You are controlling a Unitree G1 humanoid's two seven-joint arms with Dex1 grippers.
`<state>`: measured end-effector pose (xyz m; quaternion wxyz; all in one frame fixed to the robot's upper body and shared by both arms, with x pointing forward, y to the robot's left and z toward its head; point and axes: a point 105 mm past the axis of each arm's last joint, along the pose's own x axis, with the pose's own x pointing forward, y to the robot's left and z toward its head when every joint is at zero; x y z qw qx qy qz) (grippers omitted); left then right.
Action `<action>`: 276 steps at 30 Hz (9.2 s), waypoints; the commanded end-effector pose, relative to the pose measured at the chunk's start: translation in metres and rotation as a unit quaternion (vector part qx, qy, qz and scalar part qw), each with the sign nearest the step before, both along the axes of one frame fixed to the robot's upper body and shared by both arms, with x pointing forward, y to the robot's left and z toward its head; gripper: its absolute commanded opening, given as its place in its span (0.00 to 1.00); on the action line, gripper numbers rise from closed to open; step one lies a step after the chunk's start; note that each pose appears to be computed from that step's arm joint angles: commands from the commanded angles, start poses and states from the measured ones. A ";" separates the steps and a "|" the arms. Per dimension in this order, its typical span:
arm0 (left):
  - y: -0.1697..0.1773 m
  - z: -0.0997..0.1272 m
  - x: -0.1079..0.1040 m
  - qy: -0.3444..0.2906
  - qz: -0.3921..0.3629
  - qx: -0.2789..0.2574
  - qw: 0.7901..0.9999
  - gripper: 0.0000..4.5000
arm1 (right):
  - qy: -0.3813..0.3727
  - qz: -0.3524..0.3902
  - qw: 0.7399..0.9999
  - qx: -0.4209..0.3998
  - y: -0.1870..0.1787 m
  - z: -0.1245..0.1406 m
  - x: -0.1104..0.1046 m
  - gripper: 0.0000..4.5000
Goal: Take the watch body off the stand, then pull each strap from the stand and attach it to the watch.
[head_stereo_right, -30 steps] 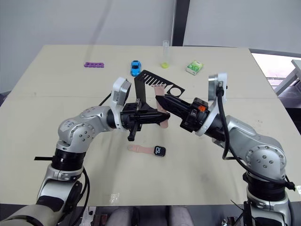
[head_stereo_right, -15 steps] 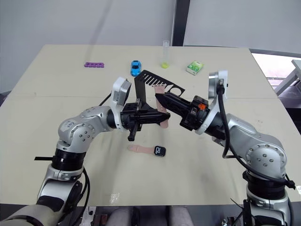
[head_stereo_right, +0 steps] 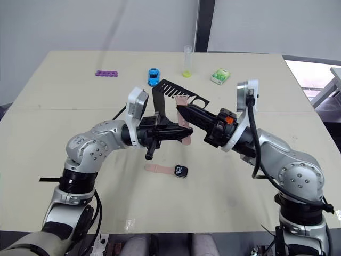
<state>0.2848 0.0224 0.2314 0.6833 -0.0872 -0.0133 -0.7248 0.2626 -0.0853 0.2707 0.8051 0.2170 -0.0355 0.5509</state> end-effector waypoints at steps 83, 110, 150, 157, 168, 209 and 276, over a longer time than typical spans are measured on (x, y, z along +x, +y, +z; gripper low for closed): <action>0.008 -0.111 0.005 -0.153 0.068 0.270 0.948 1.00 | -0.039 -0.023 0.930 -0.365 -0.064 -0.104 -0.068 0.00; -0.004 -0.135 0.001 -0.112 0.121 0.293 0.942 1.00 | -0.031 -0.025 0.932 -0.360 -0.065 -0.104 -0.067 0.00; 0.011 -0.075 0.005 0.190 -0.001 0.227 0.955 0.35 | -0.287 -0.064 0.816 -0.498 -0.046 -0.083 -0.042 0.00; 0.008 -0.063 0.005 0.273 -0.021 0.201 0.941 0.35 | -0.357 -0.093 0.785 -0.497 -0.039 -0.080 -0.036 0.00; 0.006 -0.060 0.010 0.299 -0.016 0.188 0.936 0.35 | -0.373 -0.100 0.775 -0.501 -0.040 -0.080 -0.033 0.00; 0.000 -0.054 0.011 0.296 -0.018 0.168 0.940 0.35 | -0.358 -0.101 0.777 -0.508 -0.043 -0.084 -0.028 0.00; -0.017 -0.045 0.008 0.300 -0.028 0.143 0.943 0.35 | -0.354 -0.126 0.777 -0.505 -0.038 -0.074 -0.012 0.00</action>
